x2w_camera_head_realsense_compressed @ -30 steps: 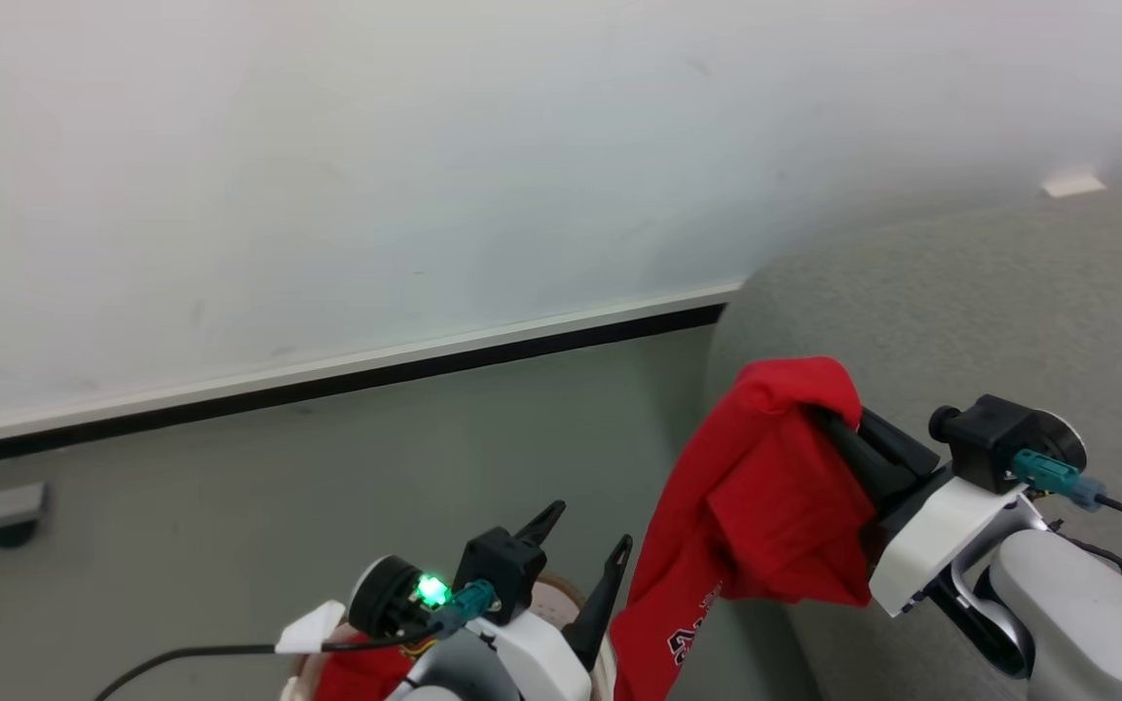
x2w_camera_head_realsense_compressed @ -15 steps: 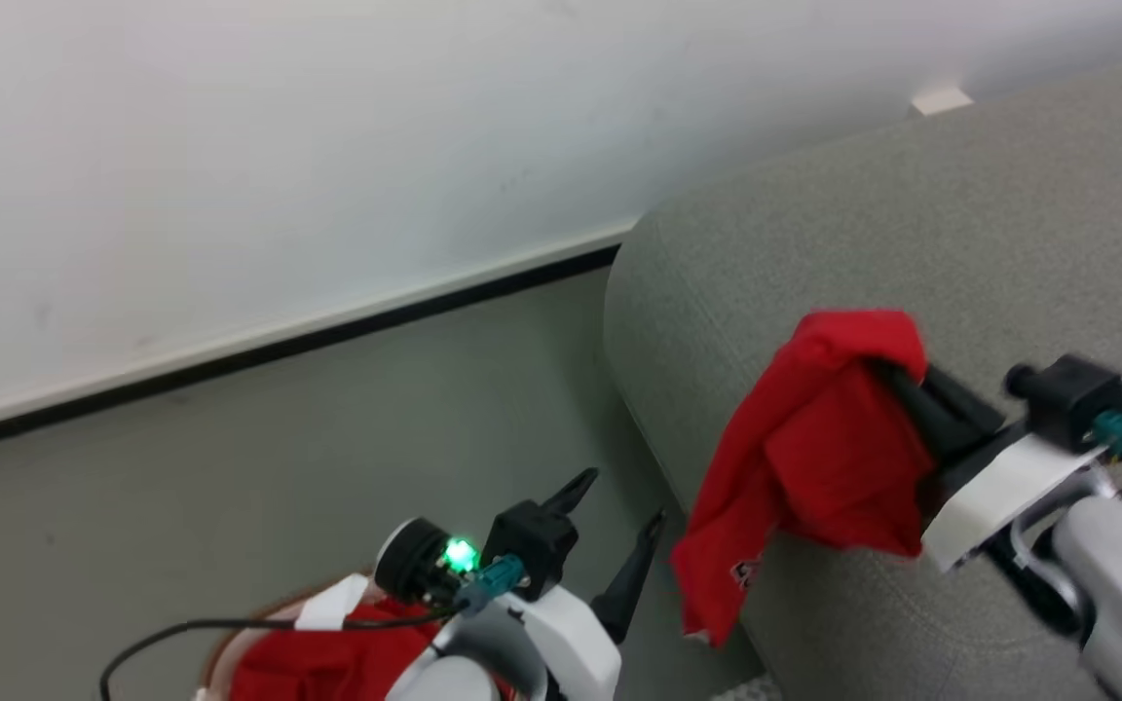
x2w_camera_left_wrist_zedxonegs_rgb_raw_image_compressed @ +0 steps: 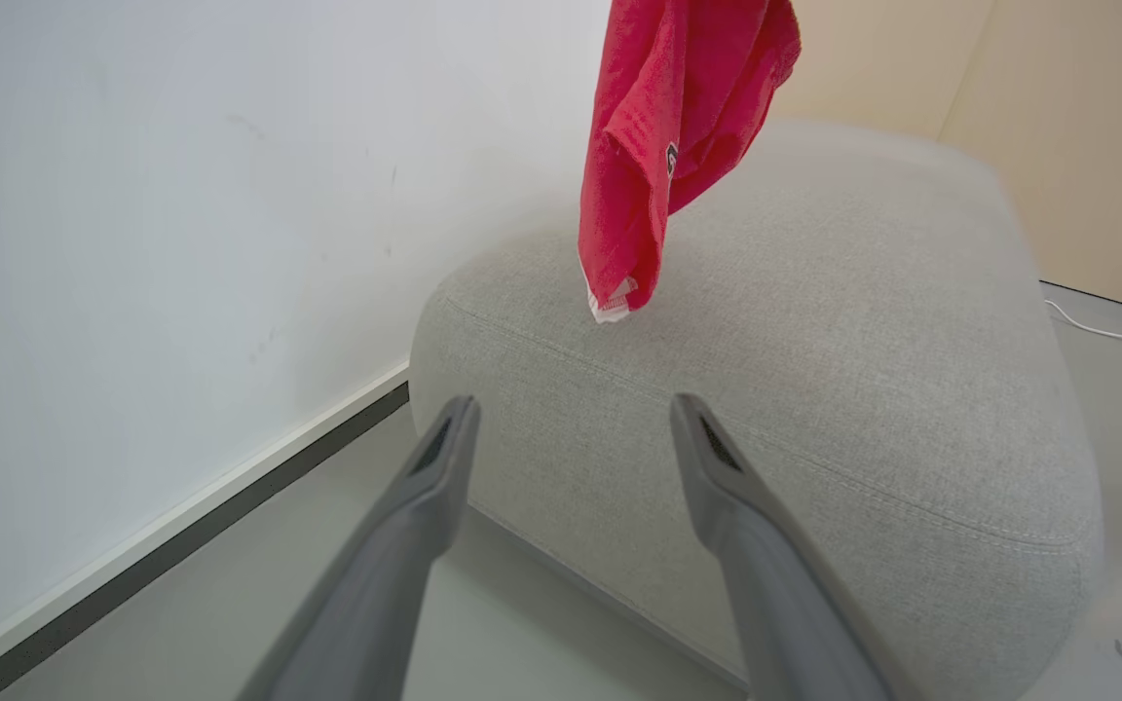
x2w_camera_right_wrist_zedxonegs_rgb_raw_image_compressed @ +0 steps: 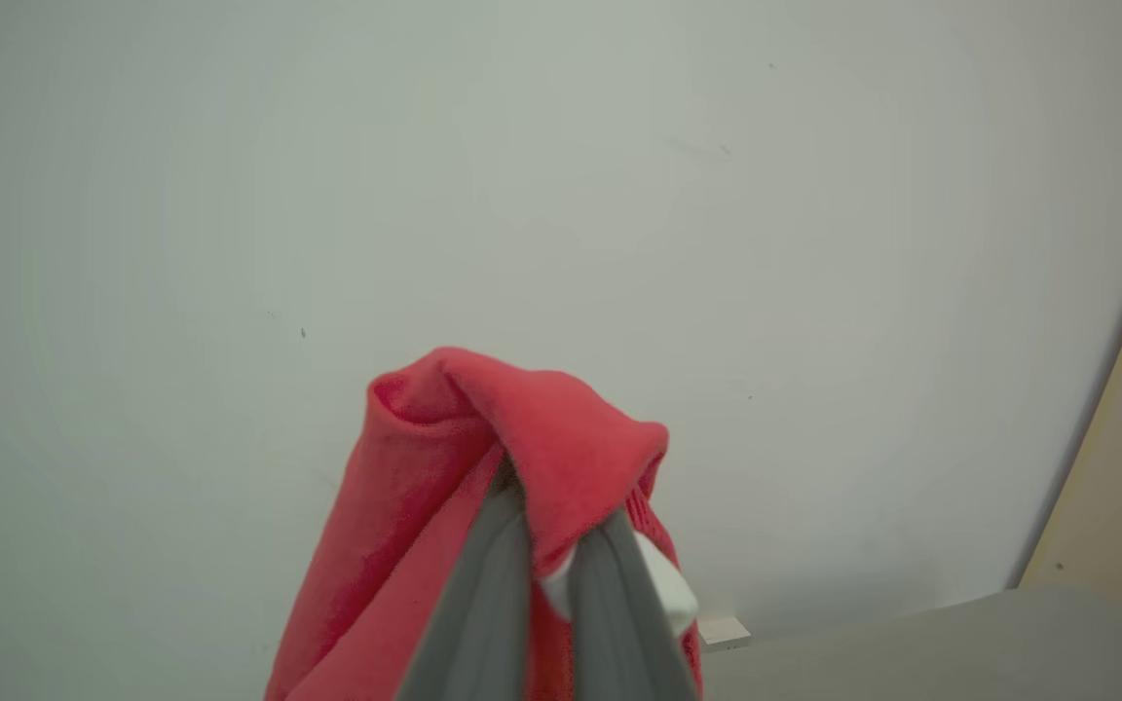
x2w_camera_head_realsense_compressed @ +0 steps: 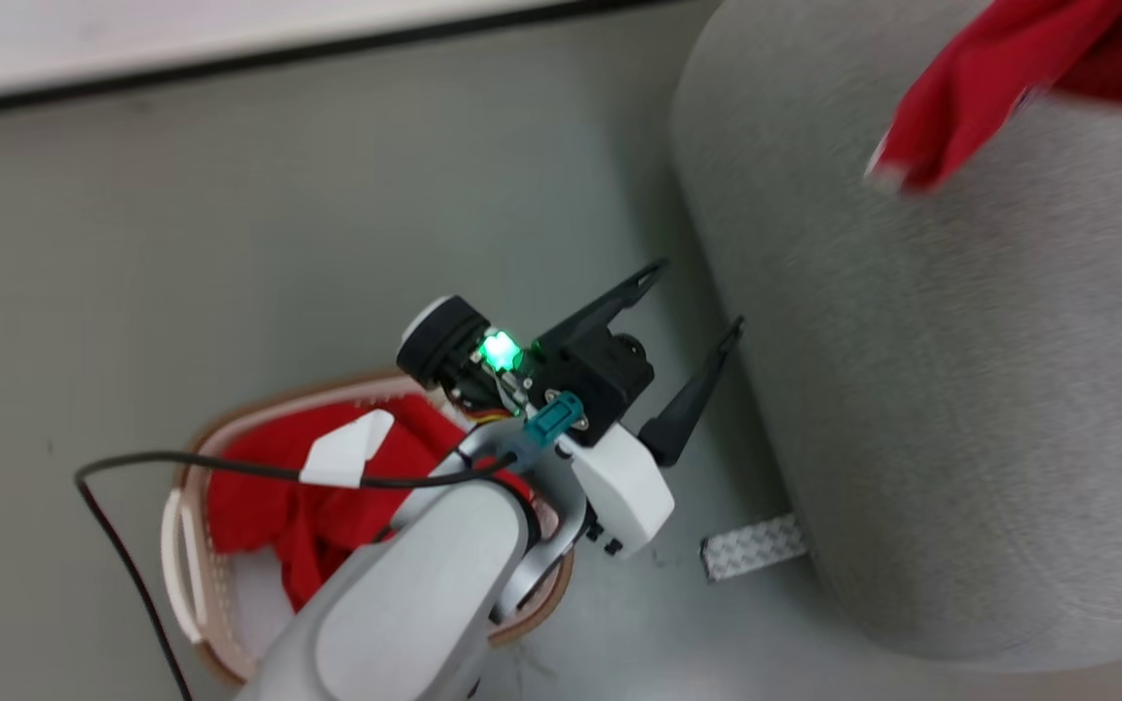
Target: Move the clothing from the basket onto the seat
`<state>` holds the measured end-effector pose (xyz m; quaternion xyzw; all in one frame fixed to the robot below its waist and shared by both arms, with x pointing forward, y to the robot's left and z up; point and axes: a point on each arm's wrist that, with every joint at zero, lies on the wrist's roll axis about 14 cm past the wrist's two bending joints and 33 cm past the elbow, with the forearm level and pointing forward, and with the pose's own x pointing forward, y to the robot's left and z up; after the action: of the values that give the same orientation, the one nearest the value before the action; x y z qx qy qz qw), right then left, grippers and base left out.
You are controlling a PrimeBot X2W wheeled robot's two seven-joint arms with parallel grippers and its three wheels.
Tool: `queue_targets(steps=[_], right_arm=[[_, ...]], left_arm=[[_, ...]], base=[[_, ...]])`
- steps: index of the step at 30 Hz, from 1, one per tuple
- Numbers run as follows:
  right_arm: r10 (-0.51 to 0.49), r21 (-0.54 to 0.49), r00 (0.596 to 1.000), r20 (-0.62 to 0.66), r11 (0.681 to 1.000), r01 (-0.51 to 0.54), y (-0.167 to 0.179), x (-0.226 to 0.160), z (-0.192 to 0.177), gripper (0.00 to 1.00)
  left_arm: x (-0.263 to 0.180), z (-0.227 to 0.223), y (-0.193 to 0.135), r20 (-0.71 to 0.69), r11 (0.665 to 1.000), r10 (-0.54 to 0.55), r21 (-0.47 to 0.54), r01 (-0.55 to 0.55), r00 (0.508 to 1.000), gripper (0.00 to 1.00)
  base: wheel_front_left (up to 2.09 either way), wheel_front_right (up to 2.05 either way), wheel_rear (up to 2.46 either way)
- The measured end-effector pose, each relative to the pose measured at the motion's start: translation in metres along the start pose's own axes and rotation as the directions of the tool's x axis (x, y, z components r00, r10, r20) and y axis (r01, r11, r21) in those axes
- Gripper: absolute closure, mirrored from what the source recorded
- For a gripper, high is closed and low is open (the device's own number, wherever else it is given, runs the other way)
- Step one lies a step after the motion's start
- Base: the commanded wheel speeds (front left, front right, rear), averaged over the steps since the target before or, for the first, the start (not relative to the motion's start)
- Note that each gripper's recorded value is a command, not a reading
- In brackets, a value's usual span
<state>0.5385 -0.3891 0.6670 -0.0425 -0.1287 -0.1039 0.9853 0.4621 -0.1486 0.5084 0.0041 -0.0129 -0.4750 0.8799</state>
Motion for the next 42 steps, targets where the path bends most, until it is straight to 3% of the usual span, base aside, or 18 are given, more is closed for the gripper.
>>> queue_targets(steps=[4, 7, 12, 16, 17, 18, 19, 20, 27, 29, 35, 42], right_arm=[[-0.097, -0.003, 0.995, -0.026, 0.995, 0.097, -0.016, 0.037, -0.034, 1.00], [-0.151, -0.057, 0.979, -0.134, 0.988, 0.145, -0.025, 0.045, -0.090, 1.00], [-0.178, -0.070, 0.910, -0.375, 0.984, 0.164, -0.009, 0.018, -0.209, 1.00], [-0.169, -0.096, 0.835, -0.524, 0.986, 0.140, 0.002, -0.026, -0.270, 1.00], [-0.156, -0.082, 0.827, -0.540, 0.988, 0.132, 0.010, -0.033, -0.276, 0.87], [-0.142, -0.078, 0.824, -0.549, 0.990, 0.119, 0.015, -0.038, -0.278, 0.71], [-0.131, -0.081, 0.823, -0.552, 0.991, 0.103, 0.019, -0.042, -0.276, 0.30], [-0.129, -0.077, 0.823, -0.553, 0.992, 0.103, 0.019, -0.047, -0.274, 0.00], [-0.107, -0.116, 0.874, -0.475, 0.992, 0.058, 0.006, -0.077, -0.213, 0.00], [-0.083, -0.145, 0.912, -0.402, 0.989, 0.026, 0.005, -0.087, -0.175, 0.00], [-0.006, -0.107, 0.968, -0.252, 0.994, -0.022, 0.029, -0.121, -0.113, 0.00], [0.081, -0.050, 0.984, -0.159, 0.995, -0.090, 0.060, -0.182, -0.078, 0.00]], left_arm=[[0.003, -0.034, 0.024, -0.035, 0.998, 0.033, -0.045, -0.034, 0.999, 0.00], [0.004, -0.056, 0.035, -0.054, 0.996, 0.048, -0.076, -0.052, 0.997, 0.00], [-0.003, -0.099, 0.052, -0.110, 0.986, 0.093, -0.128, -0.107, 0.990, 0.00], [-0.016, -0.124, 0.065, -0.169, 0.983, 0.124, -0.117, -0.144, 0.978, 0.00], [-0.019, -0.126, 0.066, -0.178, 0.982, 0.130, -0.113, -0.152, 0.975, 0.00], [-0.022, -0.127, 0.066, -0.184, 0.981, 0.134, -0.115, -0.157, 0.974, 0.00], [-0.025, -0.128, 0.064, -0.194, 0.981, 0.133, -0.115, -0.157, 0.972, 0.00], [-0.029, -0.128, 0.062, -0.201, 0.981, 0.132, -0.113, -0.157, 0.971, 0.00], [-0.049, -0.091, 0.054, -0.142, 0.965, 0.216, -0.119, -0.233, 0.966, 0.00], [-0.063, -0.074, 0.052, -0.110, 0.951, 0.274, -0.120, -0.286, 0.955, 0.00], [-0.103, -0.041, 0.049, -0.057, 0.908, 0.405, -0.094, -0.409, 0.913, 0.00], [-0.162, -0.019, 0.042, -0.032, 0.851, 0.523, -0.031, -0.524, 0.851, 0.00]], base=[[0.00, 0.00, 0.00], [0.00, 0.00, 0.00], [0.00, 0.00, 0.00], [0.00, 0.00, 0.00], [0.00, 0.00, 0.00], [0.00, 0.00, 0.00], [0.00, 0.00, 0.00], [0.00, 0.00, 0.00], [0.00, 0.00, 0.00], [0.00, 0.00, 0.00], [0.00, 0.00, 0.00], [0.00, 0.00, 0.00]])
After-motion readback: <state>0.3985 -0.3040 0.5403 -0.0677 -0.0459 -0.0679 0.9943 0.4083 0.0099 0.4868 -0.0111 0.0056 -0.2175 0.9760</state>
